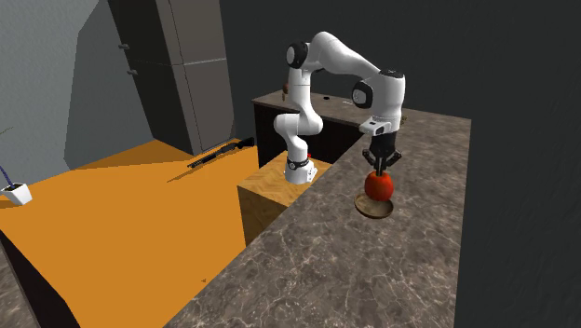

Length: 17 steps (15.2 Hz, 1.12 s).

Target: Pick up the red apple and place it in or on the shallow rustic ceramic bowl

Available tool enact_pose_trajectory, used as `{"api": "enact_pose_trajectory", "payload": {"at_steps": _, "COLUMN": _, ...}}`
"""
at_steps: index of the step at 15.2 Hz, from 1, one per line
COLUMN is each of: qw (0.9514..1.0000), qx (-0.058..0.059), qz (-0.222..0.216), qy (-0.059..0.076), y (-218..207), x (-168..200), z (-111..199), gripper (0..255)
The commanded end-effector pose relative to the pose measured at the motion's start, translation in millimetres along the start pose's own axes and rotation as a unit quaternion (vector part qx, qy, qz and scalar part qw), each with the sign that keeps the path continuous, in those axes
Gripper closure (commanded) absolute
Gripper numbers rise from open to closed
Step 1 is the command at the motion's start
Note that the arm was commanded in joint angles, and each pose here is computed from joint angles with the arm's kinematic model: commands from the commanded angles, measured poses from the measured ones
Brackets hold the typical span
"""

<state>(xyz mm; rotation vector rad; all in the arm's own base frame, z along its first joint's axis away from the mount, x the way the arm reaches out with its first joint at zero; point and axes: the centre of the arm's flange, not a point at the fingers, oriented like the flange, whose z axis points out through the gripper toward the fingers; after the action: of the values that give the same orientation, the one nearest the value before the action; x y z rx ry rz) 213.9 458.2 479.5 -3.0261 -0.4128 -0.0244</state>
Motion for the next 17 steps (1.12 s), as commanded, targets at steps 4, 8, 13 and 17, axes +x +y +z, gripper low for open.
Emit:
{"api": "enact_pose_trajectory", "payload": {"at_steps": 4, "qw": 1.0, "qx": 0.0, "qz": 0.0, "qy": 0.0, "y": 1.9, "x": -0.5, "z": 32.0, "gripper": 255}}
{"api": "enact_pose_trajectory", "payload": {"at_steps": 8, "qw": 1.0, "qx": 0.0, "qz": 0.0, "qy": 0.0, "y": 1.9, "x": -0.5, "z": 32.0, "gripper": 255}}
{"api": "enact_pose_trajectory", "payload": {"at_steps": 13, "qw": 1.0, "qx": 0.0, "qz": 0.0, "qy": 0.0, "y": 1.9, "x": -0.5, "z": 32.0, "gripper": 0}}
{"api": "enact_pose_trajectory", "payload": {"at_steps": 17, "qw": 1.0, "qx": 0.0, "qz": 0.0, "qy": 0.0, "y": 1.9, "x": -0.5, "z": 32.0, "gripper": 0}}
